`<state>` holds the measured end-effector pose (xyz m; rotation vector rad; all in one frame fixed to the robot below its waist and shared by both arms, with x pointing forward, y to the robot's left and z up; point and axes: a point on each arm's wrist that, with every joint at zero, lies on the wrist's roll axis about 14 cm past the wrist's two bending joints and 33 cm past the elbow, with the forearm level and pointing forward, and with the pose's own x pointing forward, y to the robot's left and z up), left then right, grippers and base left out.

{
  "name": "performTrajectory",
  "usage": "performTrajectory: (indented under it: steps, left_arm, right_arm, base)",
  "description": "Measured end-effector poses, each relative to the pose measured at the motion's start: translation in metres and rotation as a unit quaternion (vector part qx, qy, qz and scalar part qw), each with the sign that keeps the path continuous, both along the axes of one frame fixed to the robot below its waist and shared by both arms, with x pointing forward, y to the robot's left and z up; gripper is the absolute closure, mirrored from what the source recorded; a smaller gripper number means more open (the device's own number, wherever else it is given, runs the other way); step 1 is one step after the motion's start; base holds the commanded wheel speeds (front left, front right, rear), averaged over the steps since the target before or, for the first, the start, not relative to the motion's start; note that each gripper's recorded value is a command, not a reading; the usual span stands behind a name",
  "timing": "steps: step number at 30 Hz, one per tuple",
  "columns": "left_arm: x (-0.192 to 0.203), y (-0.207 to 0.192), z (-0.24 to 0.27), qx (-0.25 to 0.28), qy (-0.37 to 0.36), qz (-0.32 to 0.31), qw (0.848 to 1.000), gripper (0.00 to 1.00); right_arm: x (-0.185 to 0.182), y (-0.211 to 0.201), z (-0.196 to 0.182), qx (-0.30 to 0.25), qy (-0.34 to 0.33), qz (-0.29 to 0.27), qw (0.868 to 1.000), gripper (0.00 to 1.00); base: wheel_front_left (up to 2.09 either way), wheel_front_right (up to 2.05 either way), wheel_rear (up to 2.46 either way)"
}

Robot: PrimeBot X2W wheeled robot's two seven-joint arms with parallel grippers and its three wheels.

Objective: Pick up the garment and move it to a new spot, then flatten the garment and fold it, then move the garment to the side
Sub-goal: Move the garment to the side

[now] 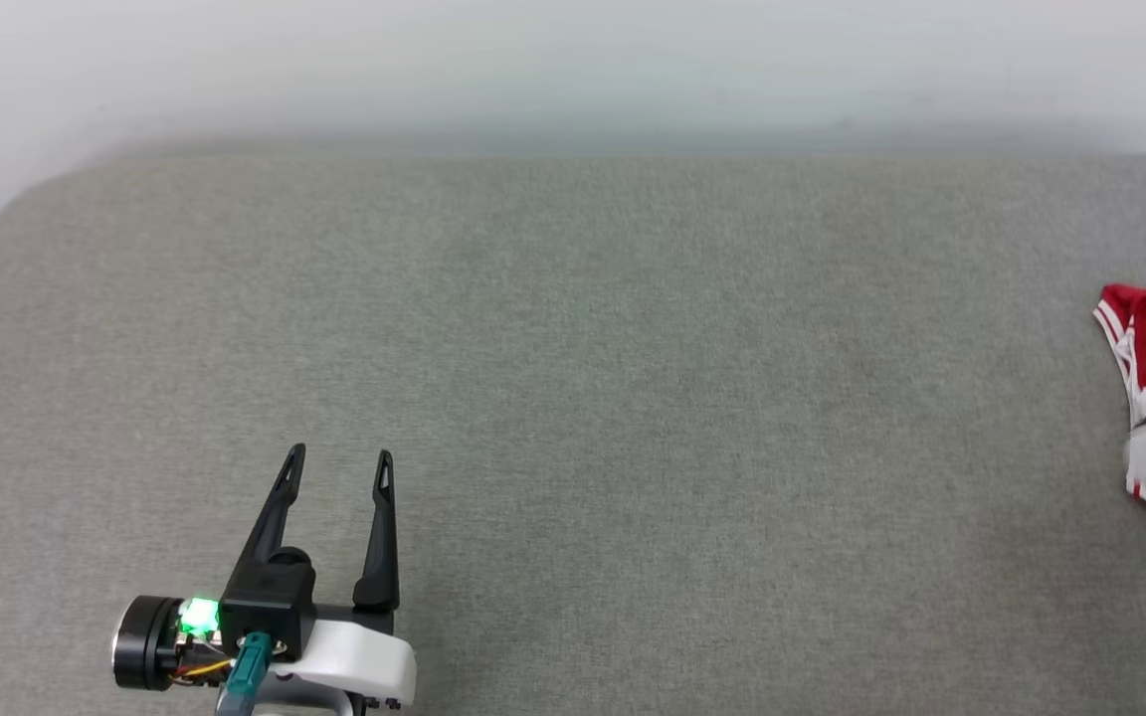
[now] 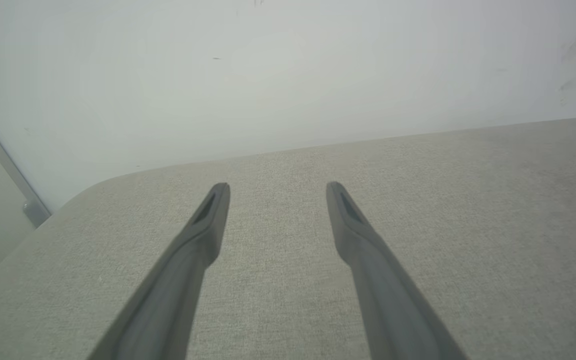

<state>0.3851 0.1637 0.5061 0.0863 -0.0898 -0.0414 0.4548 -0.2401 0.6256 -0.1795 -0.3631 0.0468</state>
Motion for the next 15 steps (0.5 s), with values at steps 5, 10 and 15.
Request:
performTrajectory:
  steps: [5,10,15]
  left_arm:
    - [-0.013,0.008,0.006,-0.002,-0.007,0.013,1.0,0.0]
    - [-0.024,0.014,0.008,-0.003,-0.009,0.023,1.0,0.0]
    - [-0.035,0.02,0.009,-0.005,-0.01,0.03,0.999,0.0]
  right_arm:
    - [-0.018,0.04,-0.019,0.038,0.014,0.038,0.998,0.0]
    - [-0.038,0.058,-0.049,0.079,0.05,0.05,0.994,0.0]
    - [-0.056,0.059,-0.073,0.101,0.08,0.046,0.991,0.0]
  base:
    - [0.0,0.0,0.0]
    - [0.0,0.0,0.0]
    - [0.0,0.0,0.0]
